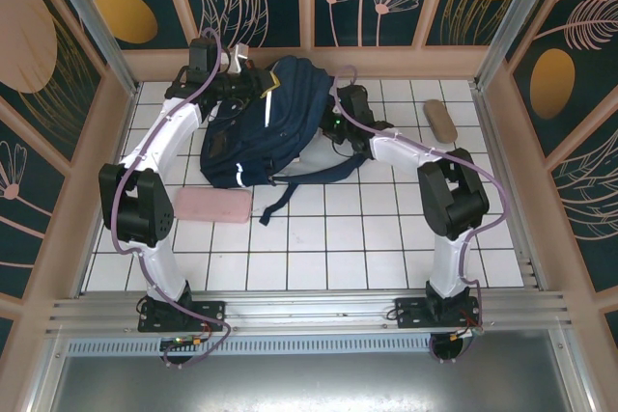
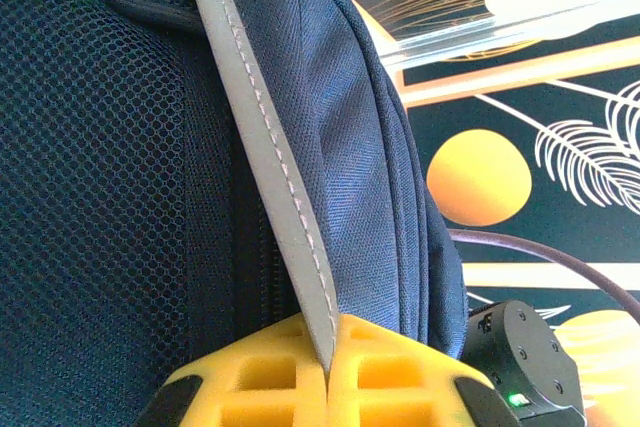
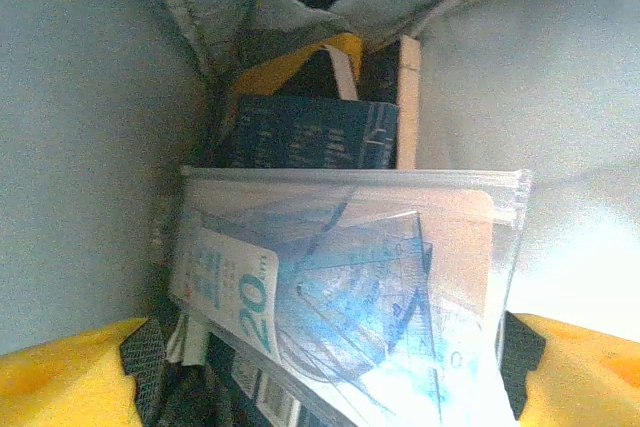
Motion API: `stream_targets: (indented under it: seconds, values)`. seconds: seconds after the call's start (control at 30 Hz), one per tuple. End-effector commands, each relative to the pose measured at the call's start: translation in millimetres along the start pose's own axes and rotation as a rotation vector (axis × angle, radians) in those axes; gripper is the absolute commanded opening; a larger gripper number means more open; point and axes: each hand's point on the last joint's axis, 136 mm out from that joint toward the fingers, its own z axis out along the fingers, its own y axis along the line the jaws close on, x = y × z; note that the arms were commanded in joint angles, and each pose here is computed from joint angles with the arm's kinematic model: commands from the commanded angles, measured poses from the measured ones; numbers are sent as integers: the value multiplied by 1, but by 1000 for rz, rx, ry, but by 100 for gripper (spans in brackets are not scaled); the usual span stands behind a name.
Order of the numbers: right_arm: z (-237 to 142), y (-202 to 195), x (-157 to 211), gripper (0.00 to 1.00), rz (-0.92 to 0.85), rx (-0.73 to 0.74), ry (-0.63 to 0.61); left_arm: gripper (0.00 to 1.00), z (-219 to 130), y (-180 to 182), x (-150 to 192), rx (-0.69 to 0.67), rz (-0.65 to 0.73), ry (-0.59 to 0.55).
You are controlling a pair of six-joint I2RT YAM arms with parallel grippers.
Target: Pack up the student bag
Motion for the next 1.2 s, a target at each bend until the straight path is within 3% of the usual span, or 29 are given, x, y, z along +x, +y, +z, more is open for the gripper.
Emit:
stream_targets:
  seconds: [0.0,0.17,0.6,0.93,1.17]
  values:
    - [-12,-17,-4,87,-40,111,-11,0,-33,-65,-16,145,146,-86]
    - [-26,-34,-14,86,-52,200,-44,0,-34,-65,-16,140,151,-88]
    - [-96,-56,-58,79,-59,214,-163,0,-25,-33,-9,114,100,-101]
    - [-131,7,9,79,-267,27,-106,0,-6,9,-16,-4,88,-110]
    - [-138,49,69,79,-429,-88,4,27,14,62,12,-97,46,-44]
